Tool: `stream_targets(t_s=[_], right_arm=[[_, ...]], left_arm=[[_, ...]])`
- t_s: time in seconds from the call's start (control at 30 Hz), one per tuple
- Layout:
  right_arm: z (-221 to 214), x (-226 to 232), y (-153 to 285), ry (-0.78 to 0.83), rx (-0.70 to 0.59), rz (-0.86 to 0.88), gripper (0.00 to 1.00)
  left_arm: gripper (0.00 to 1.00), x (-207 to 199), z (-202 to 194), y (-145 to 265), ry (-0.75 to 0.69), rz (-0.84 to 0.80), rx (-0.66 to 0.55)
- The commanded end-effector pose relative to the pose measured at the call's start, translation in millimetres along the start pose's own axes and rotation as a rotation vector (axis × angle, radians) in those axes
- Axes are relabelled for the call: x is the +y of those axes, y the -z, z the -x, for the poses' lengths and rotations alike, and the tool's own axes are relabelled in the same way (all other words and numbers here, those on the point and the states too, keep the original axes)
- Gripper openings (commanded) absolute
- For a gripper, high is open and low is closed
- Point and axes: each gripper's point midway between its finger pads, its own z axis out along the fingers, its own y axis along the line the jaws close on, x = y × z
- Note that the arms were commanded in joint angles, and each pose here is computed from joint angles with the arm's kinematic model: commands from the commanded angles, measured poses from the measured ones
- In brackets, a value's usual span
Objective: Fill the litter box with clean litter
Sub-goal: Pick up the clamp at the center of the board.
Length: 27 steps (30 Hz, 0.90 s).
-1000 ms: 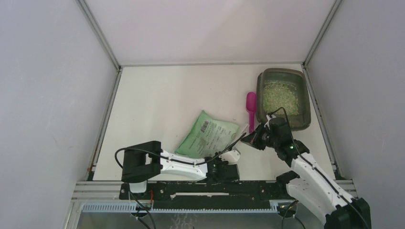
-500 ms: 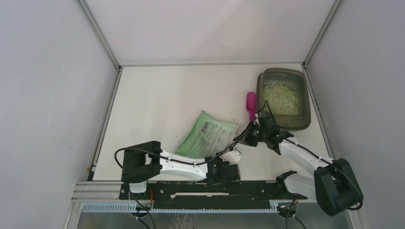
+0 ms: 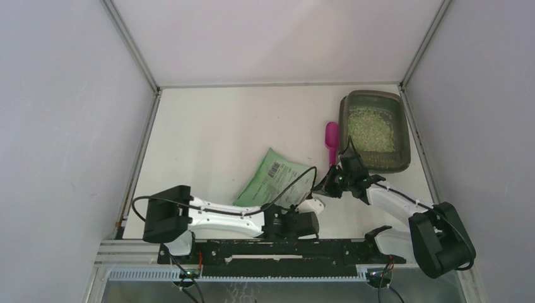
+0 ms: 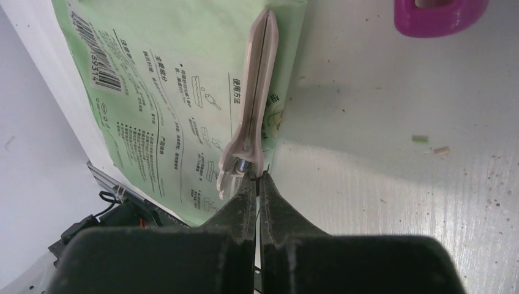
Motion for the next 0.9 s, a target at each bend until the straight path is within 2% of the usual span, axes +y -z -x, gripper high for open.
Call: stream_targets(t_s=[0.0,0.27,0.6,0.7,0.87], right_arm=[[-4.8,-15.3,-5.3,0.017,0.015,-0.036,0.00],[-4.3,-22.9,3.7,0.005,0.023,-0.050,0.00],[-0.4,-26.8,13.5,0.002,0.015,-0.017,0.00],[10.0,-8.1,27.6,0.030,-0.029,0.053,0.00],[22.7,19.7,53.6,0.082,-0.071,0.115,0.00]], left_arm=[[0.29,-9.2,27.4,21.9,0.109,-0.102,-0.094],[0.10,0.3,4.1,-14.0,0.173,-0.095,-0.081],[0.03,-3.1,-24.7,-41.2,0.231,-0.140,-0.040],[0.04,-1.1,-11.5,-24.9,0.233,-0.162,-0.076],[0.16,6.9,19.2,26.4,0.209,-0.189,-0.145]])
